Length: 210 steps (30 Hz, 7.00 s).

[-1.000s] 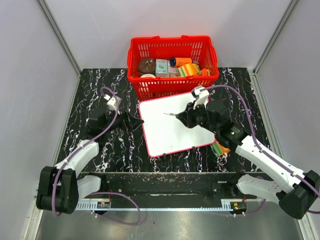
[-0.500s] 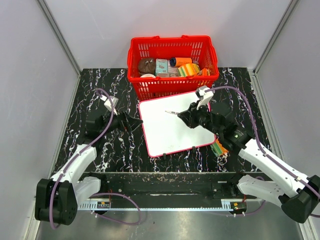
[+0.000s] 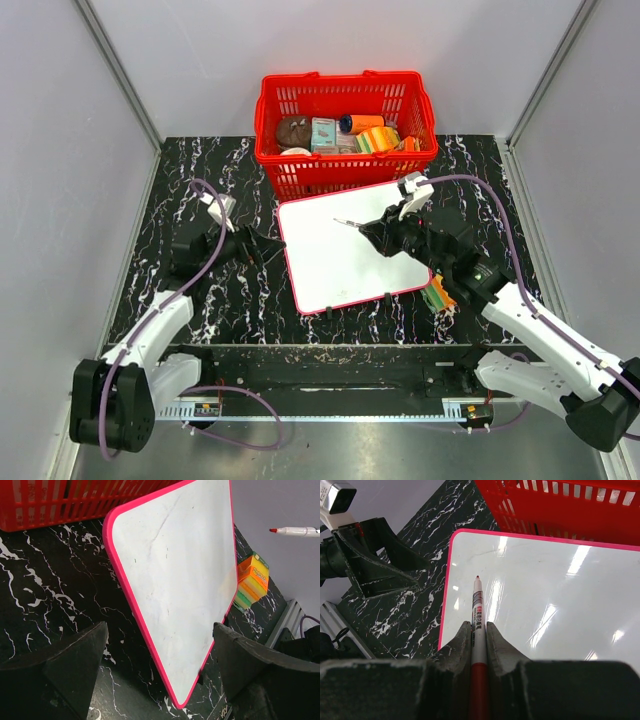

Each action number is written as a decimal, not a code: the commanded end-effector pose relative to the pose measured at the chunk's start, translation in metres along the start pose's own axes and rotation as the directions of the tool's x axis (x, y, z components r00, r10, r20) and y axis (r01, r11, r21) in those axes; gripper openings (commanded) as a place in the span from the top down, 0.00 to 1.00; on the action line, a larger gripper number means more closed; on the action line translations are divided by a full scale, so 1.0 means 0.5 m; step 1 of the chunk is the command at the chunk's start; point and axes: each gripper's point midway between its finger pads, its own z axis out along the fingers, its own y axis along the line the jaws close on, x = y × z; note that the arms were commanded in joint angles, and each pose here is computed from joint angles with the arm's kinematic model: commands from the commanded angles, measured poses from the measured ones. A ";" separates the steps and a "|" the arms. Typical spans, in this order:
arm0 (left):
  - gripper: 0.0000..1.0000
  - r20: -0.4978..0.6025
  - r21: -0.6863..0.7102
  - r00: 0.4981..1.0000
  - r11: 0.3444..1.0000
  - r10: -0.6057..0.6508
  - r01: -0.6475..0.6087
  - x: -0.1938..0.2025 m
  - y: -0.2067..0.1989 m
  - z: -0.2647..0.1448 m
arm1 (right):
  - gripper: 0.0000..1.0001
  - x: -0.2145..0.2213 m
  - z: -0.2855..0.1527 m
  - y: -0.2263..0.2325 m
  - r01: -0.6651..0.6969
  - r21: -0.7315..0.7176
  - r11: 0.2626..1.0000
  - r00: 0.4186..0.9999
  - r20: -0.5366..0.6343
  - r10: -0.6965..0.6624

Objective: Write a sentence on the whiteboard

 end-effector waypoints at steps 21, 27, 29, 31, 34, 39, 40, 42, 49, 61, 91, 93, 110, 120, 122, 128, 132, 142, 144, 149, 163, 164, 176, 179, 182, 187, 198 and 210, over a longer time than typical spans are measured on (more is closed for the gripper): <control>0.12 0.081 -0.094 0.994 0.994 0.068 -0.060 -0.024 0.088 0.054 | 1.00 -0.045 0.016 -0.010 0.058 0.062 0.996 0.998 0.016 -0.059; 0.11 0.184 -0.154 0.980 0.987 0.078 -0.049 -0.046 0.095 0.036 | 1.00 -0.049 0.029 0.006 0.095 0.074 0.993 0.995 0.011 -0.096; 0.11 0.215 -0.148 0.974 0.988 0.075 -0.044 -0.048 0.092 0.033 | 1.00 -0.043 0.036 0.010 0.109 0.078 0.991 0.994 0.000 -0.109; 0.11 0.238 -0.154 0.968 0.987 0.073 -0.037 -0.051 0.096 0.031 | 1.00 -0.037 0.045 0.024 0.126 0.067 0.990 0.992 -0.011 -0.126; 0.11 0.226 -0.148 0.971 0.988 0.078 -0.045 -0.030 0.099 0.028 | 1.00 -0.032 0.055 0.037 0.142 0.063 0.988 0.990 -0.015 -0.142; 0.07 0.231 -0.131 0.970 0.991 0.070 -0.041 -0.005 0.085 0.011 | 1.00 -0.040 0.051 0.024 0.146 0.101 0.984 0.989 0.007 -0.147; 0.06 0.226 -0.128 0.972 0.991 0.068 -0.039 -0.003 0.084 0.011 | 1.00 -0.041 0.051 0.025 0.149 0.101 0.984 0.989 0.008 -0.150; 0.06 0.211 -0.119 0.975 0.992 0.067 -0.042 -0.004 0.083 0.017 | 1.00 -0.036 0.052 0.022 0.149 0.104 0.983 0.989 0.006 -0.151; 0.10 0.160 0.020 0.987 1.000 -0.005 0.001 0.005 0.061 0.052 | 1.00 -0.027 0.064 0.027 0.137 0.086 0.987 0.990 0.003 -0.138; 0.12 0.115 0.219 0.992 0.975 -0.050 0.023 0.008 0.014 0.074 | 1.00 -0.018 0.084 0.048 0.136 0.028 0.990 0.991 0.003 -0.136; 0.88 0.013 0.340 0.998 0.939 -0.066 0.058 0.022 -0.012 0.112 | 1.00 -0.001 0.144 0.080 0.133 -0.056 0.990 0.991 -0.022 -0.134; 0.97 0.008 0.342 0.998 0.938 -0.064 0.057 0.025 -0.013 0.111 | 1.00 -0.016 0.149 0.086 0.135 -0.063 0.989 0.991 0.009 -0.134; 1.00 -0.003 0.336 0.999 0.941 -0.046 0.044 0.029 -0.013 0.113 | 1.00 -0.034 0.168 0.077 0.148 -0.003 0.989 0.988 0.042 -0.148; 1.00 -0.010 0.340 0.999 0.940 -0.042 0.043 0.031 -0.015 0.115 | 1.00 -0.019 0.178 0.063 0.154 0.046 0.987 0.988 0.019 -0.155; 1.00 -0.014 0.341 0.999 0.939 -0.042 0.044 0.033 -0.017 0.115 | 1.00 -0.010 0.181 0.057 0.156 0.057 0.986 0.988 0.007 -0.157; 1.00 -0.015 0.340 0.999 0.939 -0.041 0.043 0.034 -0.017 0.116 | 1.00 0.011 0.185 0.048 0.157 0.067 0.985 0.988 -0.015 -0.157; 1.00 -0.014 0.343 0.999 0.938 -0.037 0.039 0.033 -0.019 0.116 | 1.00 0.024 0.185 0.043 0.160 0.070 0.985 0.987 -0.030 -0.158; 1.00 -0.019 0.340 0.999 0.940 -0.033 0.037 0.036 -0.019 0.117 | 1.00 0.042 0.176 0.038 0.162 0.066 0.985 0.986 -0.051 -0.159; 1.00 -0.021 0.340 0.999 0.940 -0.030 0.035 0.035 -0.019 0.118 | 1.00 0.047 0.175 0.035 0.166 0.071 0.984 0.985 -0.061 -0.162; 1.00 -0.023 0.330 0.999 0.944 -0.022 0.028 0.037 -0.017 0.118 | 1.00 0.056 0.169 0.032 0.169 0.071 0.983 0.984 -0.070 -0.164; 1.00 -0.027 0.328 1.000 0.945 -0.015 0.023 0.038 -0.016 0.119 | 1.00 0.100 0.146 0.040 0.138 0.034 0.990 0.982 -0.132 -0.132; 1.00 -0.027 0.328 1.000 0.945 -0.015 0.023 0.038 -0.016 0.119 | 1.00 0.104 0.145 0.041 0.139 0.031 0.990 0.981 -0.138 -0.134; 1.00 -0.031 0.322 0.999 0.947 -0.013 0.022 0.040 -0.014 0.120 | 1.00 0.041 0.124 0.063 0.105 0.016 0.994 0.994 -0.019 -0.105; 1.00 -0.035 0.320 0.999 0.947 -0.015 0.025 0.041 -0.014 0.120 | 1.00 -0.001 0.116 0.075 0.095 0.003 0.995 0.994 0.047 -0.095; 1.00 -0.033 0.321 0.999 0.947 -0.011 0.021 0.041 -0.016 0.121 | 1.00 -0.019 0.118 0.076 0.097 0.013 0.995 0.992 0.075 -0.098; 1.00 -0.034 0.323 0.999 0.946 -0.011 0.021 0.041 -0.017 0.121 | 1.00 -0.022 0.137 0.065 0.112 0.049 0.992 0.991 0.074 -0.116; 1.00 -0.040 0.320 0.999 0.947 -0.002 0.015 0.045 -0.017 0.121 | 1.00 -0.027 0.155 0.061 0.114 0.071 0.991 0.989 0.085 -0.120; 1.00 -0.048 0.311 0.999 0.950 0.007 0.008 0.048 -0.016 0.122 | 1.00 -0.003 0.173 0.053 0.116 0.085 0.990 0.991 0.053 -0.121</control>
